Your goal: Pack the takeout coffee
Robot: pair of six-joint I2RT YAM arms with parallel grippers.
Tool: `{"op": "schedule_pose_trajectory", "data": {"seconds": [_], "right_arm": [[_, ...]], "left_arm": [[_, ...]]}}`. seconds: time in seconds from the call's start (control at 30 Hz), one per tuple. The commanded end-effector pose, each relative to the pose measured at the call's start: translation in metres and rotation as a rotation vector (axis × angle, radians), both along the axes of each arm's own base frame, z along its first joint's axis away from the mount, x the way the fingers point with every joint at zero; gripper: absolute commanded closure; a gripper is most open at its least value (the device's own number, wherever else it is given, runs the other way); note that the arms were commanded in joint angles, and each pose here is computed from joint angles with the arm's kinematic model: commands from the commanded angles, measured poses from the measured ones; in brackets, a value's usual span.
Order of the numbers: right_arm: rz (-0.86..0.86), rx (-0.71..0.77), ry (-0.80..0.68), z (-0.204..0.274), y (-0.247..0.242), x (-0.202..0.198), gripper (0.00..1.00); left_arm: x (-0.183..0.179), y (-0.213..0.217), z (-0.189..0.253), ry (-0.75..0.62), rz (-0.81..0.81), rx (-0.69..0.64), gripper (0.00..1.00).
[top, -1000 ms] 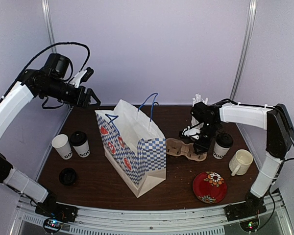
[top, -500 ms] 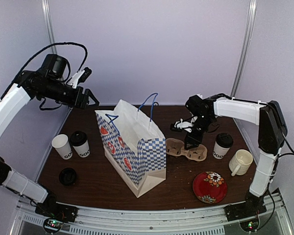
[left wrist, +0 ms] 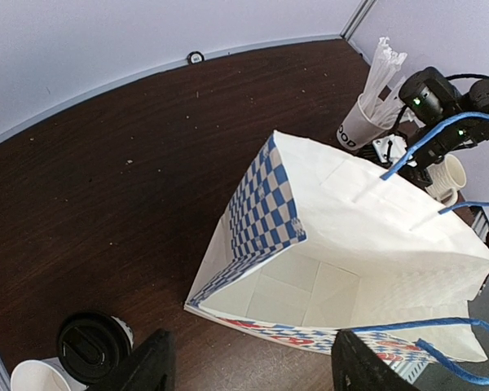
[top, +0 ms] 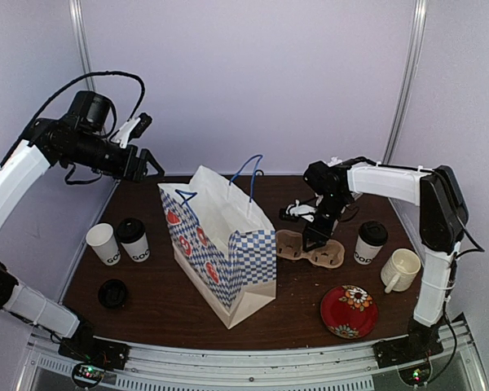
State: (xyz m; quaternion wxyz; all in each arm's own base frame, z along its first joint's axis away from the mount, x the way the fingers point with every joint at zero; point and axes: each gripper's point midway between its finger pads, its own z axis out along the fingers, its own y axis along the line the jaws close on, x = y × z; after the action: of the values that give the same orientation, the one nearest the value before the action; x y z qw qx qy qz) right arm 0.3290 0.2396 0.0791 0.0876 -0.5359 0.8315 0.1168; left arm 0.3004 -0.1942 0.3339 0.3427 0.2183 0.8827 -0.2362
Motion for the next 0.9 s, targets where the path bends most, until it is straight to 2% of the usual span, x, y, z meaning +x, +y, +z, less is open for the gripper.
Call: {"op": "schedule_pose_trajectory", "data": {"seconds": [0.0,0.57,0.87], "right_arm": [[0.01,-0.009,0.023,-0.005,0.004,-0.004,0.5],[0.002,-0.05,-0.001,-0.016,0.004,0.001,0.57],[0.009,-0.011,-0.067,0.006,0.007,0.004,0.57]], "left_arm": [[0.003,-0.004,0.005,-0.028,-0.005,-0.024,0.31],[0.001,-0.003,0.003,-0.025,-0.001,-0.021,0.31],[0.001,-0.003,0.004,-0.026,-0.004,-0.025,0.31]]}}
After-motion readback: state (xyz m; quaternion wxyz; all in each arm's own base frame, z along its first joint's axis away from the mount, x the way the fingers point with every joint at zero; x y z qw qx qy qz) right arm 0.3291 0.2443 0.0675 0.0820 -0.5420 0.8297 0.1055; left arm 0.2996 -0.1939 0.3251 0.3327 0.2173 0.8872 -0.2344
